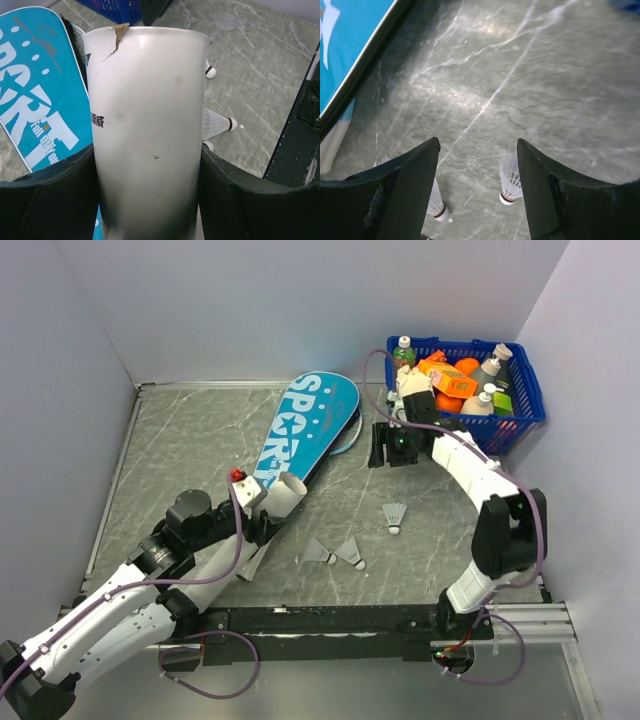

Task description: Pack up the badminton gear

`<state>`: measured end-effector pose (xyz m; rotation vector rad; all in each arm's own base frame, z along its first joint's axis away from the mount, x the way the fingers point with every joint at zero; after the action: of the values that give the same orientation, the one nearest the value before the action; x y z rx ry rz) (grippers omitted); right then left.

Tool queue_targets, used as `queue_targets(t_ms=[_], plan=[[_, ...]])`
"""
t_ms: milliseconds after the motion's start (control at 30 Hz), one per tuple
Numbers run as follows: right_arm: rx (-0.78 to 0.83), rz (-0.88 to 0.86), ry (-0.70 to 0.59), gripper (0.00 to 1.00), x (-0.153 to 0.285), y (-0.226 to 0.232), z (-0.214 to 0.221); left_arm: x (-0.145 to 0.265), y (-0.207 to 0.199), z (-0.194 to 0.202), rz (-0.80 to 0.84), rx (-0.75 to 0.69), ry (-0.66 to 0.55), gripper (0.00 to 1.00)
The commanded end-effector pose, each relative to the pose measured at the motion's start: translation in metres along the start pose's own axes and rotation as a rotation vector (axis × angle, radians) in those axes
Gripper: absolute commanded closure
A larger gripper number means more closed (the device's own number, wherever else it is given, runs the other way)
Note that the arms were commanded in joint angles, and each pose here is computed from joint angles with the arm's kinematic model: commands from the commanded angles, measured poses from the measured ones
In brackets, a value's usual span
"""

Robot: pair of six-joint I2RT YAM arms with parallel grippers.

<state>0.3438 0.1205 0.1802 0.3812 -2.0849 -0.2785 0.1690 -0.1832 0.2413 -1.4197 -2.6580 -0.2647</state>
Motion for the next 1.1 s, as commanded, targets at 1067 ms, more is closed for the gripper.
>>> queue_targets(t_ms=[1067], plan=[[-0.062, 0.098, 0.282, 0.30, -0.010, -0.025, 0.082, 0.011, 0.001, -0.022, -0.048, 0.074, -0.084, 0.99]])
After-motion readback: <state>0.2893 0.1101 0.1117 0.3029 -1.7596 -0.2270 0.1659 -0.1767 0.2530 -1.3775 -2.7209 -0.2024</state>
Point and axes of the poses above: each gripper's point midway between its finger pads, its own x axis back along the fingers, its own y axis along the line the jaws close on, z = x × y, the point moved 5 cm from there along x, back along the fingers, and after that the axes turned 6 degrees about -x, right-handed, at the moved point
